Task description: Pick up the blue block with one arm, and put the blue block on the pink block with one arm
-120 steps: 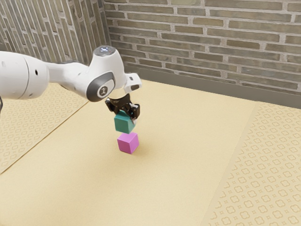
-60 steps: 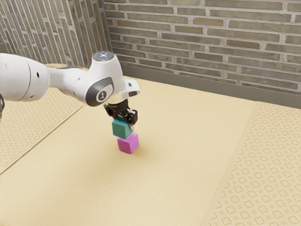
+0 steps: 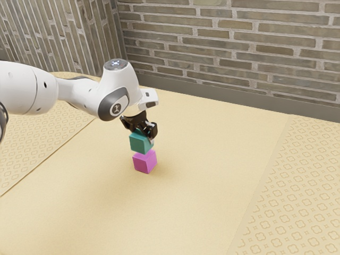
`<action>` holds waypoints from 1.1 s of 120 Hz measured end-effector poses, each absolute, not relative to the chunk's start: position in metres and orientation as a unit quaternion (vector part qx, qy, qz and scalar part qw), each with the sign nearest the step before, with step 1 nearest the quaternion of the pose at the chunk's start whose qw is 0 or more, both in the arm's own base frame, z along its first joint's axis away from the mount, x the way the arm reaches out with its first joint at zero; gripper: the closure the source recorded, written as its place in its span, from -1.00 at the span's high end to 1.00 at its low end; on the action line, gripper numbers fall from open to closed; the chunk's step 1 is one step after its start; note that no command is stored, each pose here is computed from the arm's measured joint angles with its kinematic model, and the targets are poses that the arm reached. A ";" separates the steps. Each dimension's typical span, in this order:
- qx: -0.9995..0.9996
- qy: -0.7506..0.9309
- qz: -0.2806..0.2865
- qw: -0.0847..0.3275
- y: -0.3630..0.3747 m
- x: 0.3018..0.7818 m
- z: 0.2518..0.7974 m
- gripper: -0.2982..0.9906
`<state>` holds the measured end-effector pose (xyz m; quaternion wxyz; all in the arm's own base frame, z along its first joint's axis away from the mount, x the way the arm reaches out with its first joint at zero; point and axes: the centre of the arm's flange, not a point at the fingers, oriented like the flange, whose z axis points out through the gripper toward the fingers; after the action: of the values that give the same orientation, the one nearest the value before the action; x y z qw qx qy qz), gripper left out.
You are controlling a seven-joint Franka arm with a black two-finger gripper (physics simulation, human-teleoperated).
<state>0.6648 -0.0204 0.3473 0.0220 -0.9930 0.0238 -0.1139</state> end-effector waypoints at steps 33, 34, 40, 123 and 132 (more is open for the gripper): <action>-0.993 0.025 -0.115 0.021 -0.017 0.664 0.349 0.03; -0.993 0.025 -0.115 0.021 -0.017 0.664 0.349 0.03; -0.993 0.026 -0.115 0.020 -0.017 0.664 0.349 0.03; -0.984 -0.018 -0.175 0.000 0.009 0.555 0.648 0.48; -0.982 -0.044 -0.185 -0.004 0.041 0.518 0.731 0.49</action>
<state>0.5181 0.0411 0.7311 -0.0039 -0.9817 -0.0437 -0.1853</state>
